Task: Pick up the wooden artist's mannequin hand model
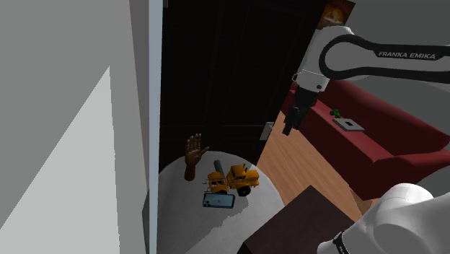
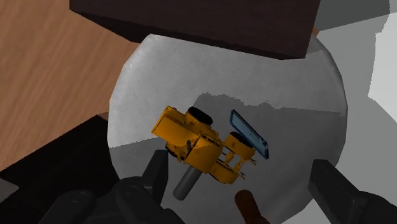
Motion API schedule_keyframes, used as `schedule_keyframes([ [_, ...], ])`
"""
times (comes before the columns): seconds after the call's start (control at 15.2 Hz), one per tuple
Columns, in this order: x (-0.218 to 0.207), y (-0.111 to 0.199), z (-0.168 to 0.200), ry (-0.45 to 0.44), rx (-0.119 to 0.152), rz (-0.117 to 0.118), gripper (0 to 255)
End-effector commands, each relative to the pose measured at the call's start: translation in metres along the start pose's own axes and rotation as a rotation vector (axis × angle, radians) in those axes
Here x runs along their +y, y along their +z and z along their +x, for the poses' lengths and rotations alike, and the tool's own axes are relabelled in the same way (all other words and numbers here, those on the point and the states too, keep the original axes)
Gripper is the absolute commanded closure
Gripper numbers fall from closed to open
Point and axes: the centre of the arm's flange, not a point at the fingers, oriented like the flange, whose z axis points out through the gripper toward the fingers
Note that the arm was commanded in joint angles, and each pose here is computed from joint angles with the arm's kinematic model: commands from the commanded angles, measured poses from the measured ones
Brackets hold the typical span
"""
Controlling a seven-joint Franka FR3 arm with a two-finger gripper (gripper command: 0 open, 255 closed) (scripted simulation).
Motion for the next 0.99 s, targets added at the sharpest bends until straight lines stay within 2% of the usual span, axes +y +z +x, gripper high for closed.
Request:
schedule_keyframes([
  [0.0,0.006,0.013,0.026,-0.026,-0.01,0.023,0],
  [0.92,0.005,0.113,0.196,-0.209,-0.085,0.185,0],
])
